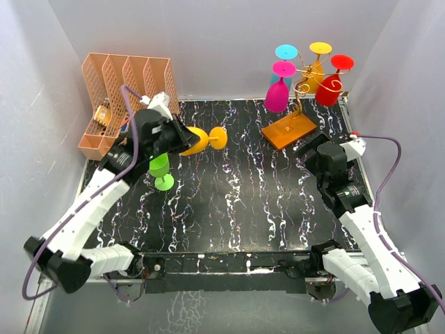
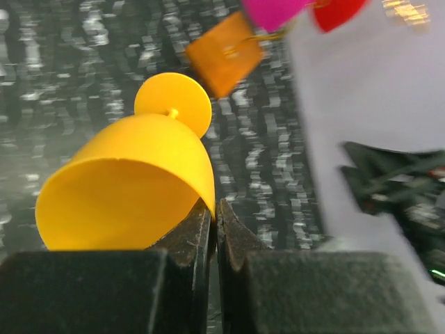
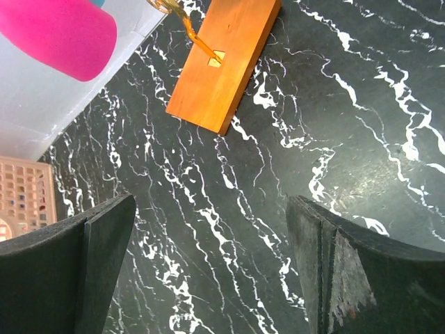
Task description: Take the wine glass off the wine glass rack
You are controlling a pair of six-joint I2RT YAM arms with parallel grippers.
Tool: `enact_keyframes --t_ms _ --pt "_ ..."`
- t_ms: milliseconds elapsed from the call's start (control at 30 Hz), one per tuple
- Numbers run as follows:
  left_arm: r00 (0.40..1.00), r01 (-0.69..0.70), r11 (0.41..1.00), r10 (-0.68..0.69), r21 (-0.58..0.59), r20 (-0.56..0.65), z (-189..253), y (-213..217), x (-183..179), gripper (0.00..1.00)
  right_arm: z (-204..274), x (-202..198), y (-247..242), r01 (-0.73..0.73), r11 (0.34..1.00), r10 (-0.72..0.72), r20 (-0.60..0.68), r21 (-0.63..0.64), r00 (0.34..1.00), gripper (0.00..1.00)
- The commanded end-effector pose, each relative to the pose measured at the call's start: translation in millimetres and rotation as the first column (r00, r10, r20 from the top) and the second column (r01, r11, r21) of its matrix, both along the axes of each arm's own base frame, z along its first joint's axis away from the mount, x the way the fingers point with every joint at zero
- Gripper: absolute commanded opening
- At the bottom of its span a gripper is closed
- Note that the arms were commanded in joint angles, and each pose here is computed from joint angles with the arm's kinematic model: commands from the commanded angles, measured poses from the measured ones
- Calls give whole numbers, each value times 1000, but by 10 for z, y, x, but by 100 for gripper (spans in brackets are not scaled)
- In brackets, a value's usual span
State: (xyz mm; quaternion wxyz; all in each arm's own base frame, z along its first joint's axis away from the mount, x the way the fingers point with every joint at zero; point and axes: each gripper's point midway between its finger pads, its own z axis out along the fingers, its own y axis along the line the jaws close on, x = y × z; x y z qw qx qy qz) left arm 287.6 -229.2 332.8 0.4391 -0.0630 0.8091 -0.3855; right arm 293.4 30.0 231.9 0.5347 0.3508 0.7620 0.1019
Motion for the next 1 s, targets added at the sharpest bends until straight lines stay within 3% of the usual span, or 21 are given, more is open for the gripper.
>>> enact_keyframes --t_ms 0,100,433,733,967 --pt "990 -6 896 67 445 -123 -602 444 64 0 348 20 -13 -55 994 63 87 -93 994 98" --pt "993 6 851 56 525 -103 -624 473 209 0 427 -7 131 -185 968 210 144 -171 967 98" --pt "985 71 708 61 702 -161 -953 520 764 0 527 -120 -29 -114 970 166 242 -214 956 98" --pt "967 144 697 52 702 -250 -1179 599 1113 0 452 -56 25 -133 969 180 229 -206 957 98" --pt "944 179 690 81 702 -320 -1387 748 1152 0 434 -44 20 -129 970 176 227 -206 958 98"
